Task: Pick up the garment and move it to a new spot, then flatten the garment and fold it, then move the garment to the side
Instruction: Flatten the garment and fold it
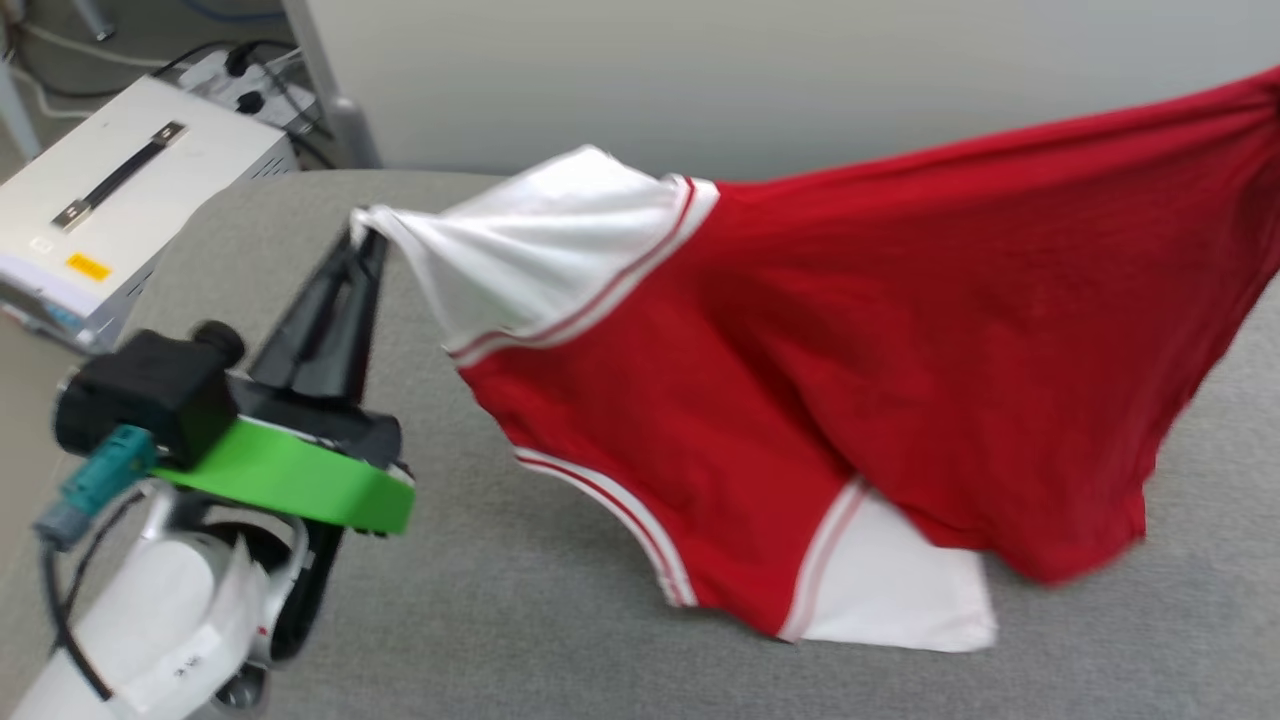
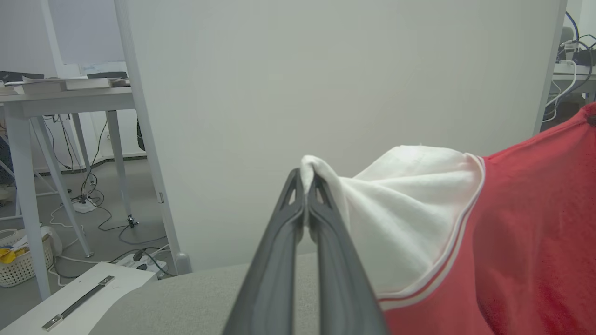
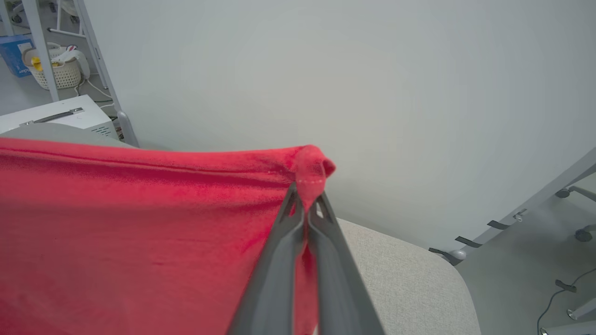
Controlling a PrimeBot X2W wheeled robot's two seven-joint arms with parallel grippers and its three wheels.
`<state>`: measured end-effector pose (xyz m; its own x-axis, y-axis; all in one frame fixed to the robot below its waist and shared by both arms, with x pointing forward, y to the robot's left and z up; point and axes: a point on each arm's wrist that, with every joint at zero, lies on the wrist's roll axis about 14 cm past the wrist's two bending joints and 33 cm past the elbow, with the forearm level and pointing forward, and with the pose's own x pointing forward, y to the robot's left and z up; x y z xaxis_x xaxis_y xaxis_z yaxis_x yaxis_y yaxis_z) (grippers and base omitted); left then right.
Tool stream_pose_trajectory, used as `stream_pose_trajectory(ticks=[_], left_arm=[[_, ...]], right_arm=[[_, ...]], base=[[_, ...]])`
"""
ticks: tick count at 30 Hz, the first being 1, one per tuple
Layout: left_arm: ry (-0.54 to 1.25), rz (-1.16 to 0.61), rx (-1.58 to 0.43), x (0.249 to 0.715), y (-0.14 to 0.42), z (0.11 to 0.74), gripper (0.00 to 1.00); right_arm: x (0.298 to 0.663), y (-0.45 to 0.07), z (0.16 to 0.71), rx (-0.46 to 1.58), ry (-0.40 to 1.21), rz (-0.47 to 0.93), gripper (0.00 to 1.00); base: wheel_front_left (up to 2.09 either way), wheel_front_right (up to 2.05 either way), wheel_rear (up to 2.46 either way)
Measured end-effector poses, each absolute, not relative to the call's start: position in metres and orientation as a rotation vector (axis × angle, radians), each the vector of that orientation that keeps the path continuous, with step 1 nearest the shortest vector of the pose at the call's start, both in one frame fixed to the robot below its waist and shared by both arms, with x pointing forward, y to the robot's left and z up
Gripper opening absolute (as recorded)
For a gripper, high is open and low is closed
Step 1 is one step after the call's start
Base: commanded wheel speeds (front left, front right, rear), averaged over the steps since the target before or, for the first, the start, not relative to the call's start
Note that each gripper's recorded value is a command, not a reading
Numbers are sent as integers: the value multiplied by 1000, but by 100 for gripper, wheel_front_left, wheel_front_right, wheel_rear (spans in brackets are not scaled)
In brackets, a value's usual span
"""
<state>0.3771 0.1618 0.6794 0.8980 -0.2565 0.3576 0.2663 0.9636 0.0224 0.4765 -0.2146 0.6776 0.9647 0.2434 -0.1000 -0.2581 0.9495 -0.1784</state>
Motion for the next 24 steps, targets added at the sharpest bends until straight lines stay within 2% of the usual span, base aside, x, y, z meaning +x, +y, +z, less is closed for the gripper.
stream_pose_trajectory(ticks=[14, 19, 24], left_arm=[[-875, -275, 11, 366, 160, 829, 0], [-991, -285, 102, 372, 156, 861, 0], [-1017, -307, 166, 400, 153, 877, 0]], right_arm=[[414, -242, 771, -235, -209, 183, 0], [414, -243, 796, -248, -305, 177, 0], [433, -250, 805, -248, -356, 157, 0]], base=[[0, 0, 0], [0, 0, 0], [0, 0, 0]])
